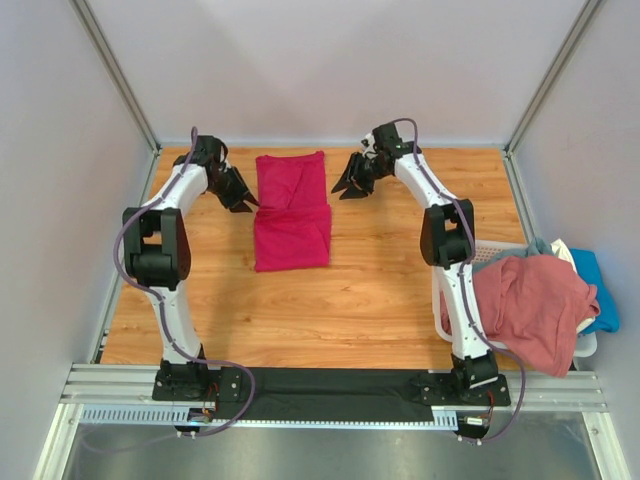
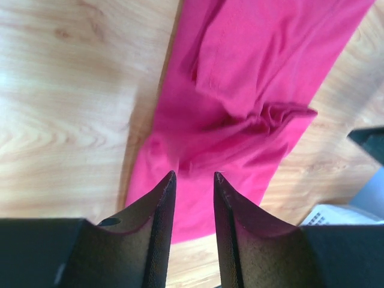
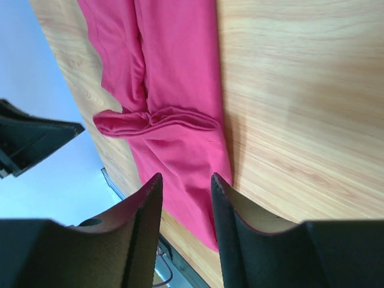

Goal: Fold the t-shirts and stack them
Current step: Fold the tshirt

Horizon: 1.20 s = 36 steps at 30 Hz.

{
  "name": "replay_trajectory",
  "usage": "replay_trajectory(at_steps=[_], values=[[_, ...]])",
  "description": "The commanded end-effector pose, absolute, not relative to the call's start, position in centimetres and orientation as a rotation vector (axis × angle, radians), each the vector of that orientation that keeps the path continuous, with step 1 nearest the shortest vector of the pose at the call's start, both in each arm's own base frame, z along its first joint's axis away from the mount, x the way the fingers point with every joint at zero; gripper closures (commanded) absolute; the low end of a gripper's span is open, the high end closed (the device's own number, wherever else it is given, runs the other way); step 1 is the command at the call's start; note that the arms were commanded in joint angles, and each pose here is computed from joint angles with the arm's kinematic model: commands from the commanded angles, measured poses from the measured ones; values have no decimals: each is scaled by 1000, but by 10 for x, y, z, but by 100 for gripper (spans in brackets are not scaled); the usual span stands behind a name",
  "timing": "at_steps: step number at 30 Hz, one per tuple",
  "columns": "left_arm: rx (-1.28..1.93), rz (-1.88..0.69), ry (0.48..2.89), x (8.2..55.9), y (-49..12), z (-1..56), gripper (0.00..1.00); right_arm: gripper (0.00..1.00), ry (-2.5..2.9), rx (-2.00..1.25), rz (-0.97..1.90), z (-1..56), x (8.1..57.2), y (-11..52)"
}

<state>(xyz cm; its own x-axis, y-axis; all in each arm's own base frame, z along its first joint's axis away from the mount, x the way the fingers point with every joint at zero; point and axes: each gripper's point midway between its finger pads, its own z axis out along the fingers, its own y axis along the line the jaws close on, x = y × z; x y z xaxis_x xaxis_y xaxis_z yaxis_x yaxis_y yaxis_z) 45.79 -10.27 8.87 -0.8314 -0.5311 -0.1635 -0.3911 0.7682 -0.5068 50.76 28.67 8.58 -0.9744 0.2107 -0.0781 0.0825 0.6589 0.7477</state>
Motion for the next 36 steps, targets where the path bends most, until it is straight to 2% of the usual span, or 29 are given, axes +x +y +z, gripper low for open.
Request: replay_trajectory(at_steps=[1, 5, 9, 12, 15, 19, 23, 29, 36], values=[[-543, -641, 2605, 442, -101, 135, 61, 60, 2662, 182, 1200, 127, 505, 284], [-399, -730, 2591, 411, -129, 146, 65, 55, 2669, 52, 1135, 144, 476, 292], [-358, -874, 2622, 380, -159, 124, 66, 52, 2741, -30, 1082, 129, 441, 305], [-365, -979, 2617, 380, -175, 110, 67, 52, 2766, -65, 1084, 123, 425, 316], [-347, -1000, 2609, 393, -180, 102, 69, 54, 2800, -102, 1086, 114, 410, 327], [-333, -1001, 2603, 422, -183, 97, 70, 69, 2840, -137, 1120, 104, 389, 340], [-345, -1027, 2575, 451, -186, 99, 71, 80, 2877, -129, 1124, 89, 380, 342], [-435, -980, 2601, 483, -165, 78, 72, 81, 2928, -107, 1110, 68, 378, 339], [-404, -927, 2663, 493, -152, 52, 72, 78, 2985, -86, 1064, 45, 372, 329]])
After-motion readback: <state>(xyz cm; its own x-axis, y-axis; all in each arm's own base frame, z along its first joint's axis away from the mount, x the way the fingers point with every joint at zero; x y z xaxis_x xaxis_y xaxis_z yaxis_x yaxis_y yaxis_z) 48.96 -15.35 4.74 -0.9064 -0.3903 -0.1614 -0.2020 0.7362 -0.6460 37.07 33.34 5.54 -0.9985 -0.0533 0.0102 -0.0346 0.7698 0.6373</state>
